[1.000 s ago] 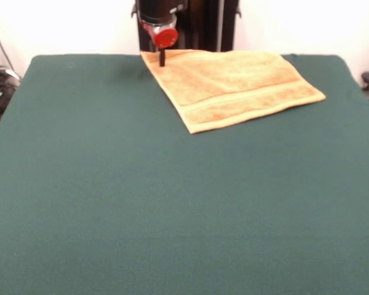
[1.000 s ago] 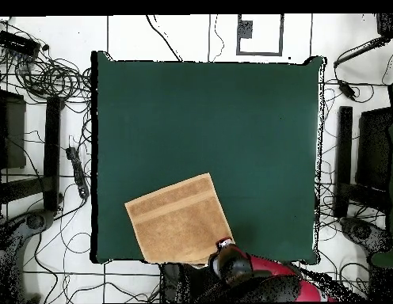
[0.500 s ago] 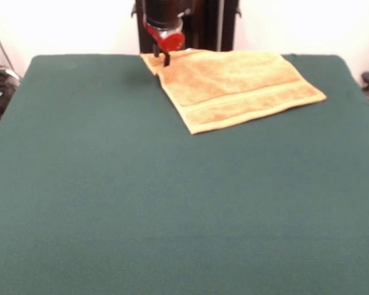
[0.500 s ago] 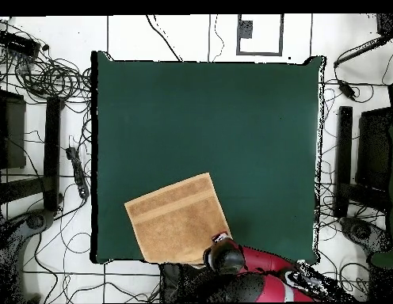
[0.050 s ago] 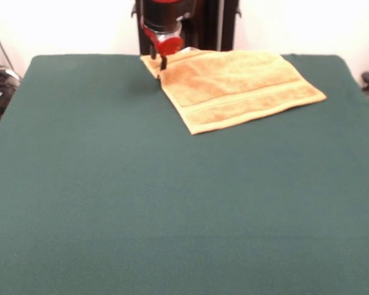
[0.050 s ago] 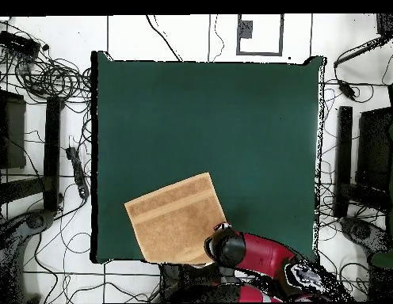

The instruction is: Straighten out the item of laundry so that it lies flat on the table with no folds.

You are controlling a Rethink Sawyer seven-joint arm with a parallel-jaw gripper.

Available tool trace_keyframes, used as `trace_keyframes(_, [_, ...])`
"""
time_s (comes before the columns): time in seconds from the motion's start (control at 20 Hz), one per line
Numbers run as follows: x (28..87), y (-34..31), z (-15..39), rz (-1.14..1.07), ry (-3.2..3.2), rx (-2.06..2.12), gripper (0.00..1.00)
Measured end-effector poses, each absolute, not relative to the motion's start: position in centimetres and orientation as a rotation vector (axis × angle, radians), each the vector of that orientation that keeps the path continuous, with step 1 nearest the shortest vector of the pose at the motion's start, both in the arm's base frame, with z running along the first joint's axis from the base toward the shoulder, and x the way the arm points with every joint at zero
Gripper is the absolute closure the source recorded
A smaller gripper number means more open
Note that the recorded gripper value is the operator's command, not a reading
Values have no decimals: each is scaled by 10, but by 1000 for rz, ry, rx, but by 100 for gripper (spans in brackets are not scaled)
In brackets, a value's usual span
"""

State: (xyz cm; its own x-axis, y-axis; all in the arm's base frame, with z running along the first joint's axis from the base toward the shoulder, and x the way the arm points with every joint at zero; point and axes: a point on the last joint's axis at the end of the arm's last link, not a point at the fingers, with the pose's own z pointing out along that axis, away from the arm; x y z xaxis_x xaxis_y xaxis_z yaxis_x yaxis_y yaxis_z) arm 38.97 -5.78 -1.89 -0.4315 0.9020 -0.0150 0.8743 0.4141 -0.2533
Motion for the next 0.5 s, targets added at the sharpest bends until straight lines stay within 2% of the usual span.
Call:
trace_keyframes(0.35, [419, -81, 8, 336, -2544, -1674, 0])
trace_keyframes(0.5, [418, -91, 44, 316, -2542, -1751, 0])
